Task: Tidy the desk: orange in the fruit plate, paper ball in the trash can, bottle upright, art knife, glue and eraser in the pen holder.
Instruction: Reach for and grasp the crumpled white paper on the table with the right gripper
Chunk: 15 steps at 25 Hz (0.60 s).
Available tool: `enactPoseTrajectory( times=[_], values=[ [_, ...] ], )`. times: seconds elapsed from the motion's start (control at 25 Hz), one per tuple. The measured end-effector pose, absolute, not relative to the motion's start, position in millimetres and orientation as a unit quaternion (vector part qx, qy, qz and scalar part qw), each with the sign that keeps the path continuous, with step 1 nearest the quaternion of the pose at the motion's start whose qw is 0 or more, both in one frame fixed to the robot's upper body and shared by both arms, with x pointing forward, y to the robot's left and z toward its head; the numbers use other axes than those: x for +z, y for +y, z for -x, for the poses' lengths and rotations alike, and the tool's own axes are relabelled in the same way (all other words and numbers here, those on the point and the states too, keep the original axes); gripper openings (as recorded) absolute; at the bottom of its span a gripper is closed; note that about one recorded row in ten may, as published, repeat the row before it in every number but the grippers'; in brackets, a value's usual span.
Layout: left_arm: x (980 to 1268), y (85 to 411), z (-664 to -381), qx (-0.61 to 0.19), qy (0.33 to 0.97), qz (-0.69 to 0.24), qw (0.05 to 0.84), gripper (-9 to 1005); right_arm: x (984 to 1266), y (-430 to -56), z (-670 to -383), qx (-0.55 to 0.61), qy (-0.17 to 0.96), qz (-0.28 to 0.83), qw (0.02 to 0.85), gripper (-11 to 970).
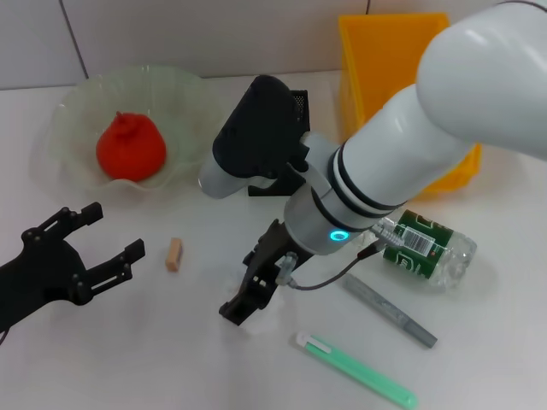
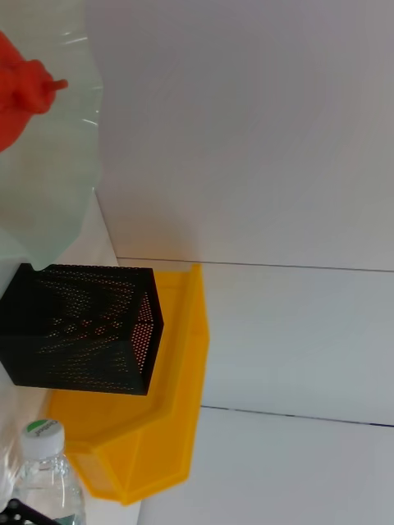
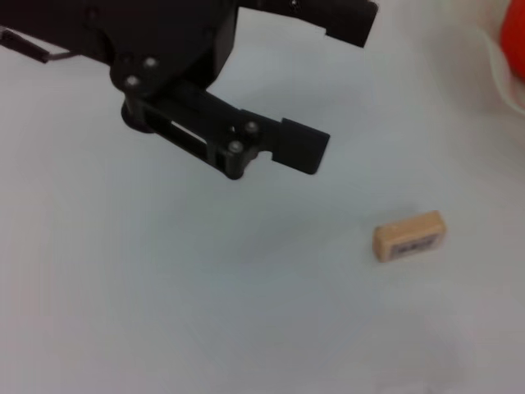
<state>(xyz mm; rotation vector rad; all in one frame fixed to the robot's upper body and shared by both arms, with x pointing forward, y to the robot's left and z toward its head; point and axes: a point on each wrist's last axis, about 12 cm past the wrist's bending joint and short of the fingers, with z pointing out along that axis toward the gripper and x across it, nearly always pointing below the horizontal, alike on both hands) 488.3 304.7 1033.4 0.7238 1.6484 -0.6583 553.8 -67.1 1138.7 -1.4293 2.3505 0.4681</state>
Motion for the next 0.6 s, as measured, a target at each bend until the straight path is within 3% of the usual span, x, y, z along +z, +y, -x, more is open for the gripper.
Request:
enactPoseTrajectory(
  times=[0.6],
  values=[
    [1033.5,304.3,-488.7,-0.278,0.702,-0.314,0.576,856,1133.5,-62.5,-556.0,0.151,0.829,0.516,0.152,791]
  ],
)
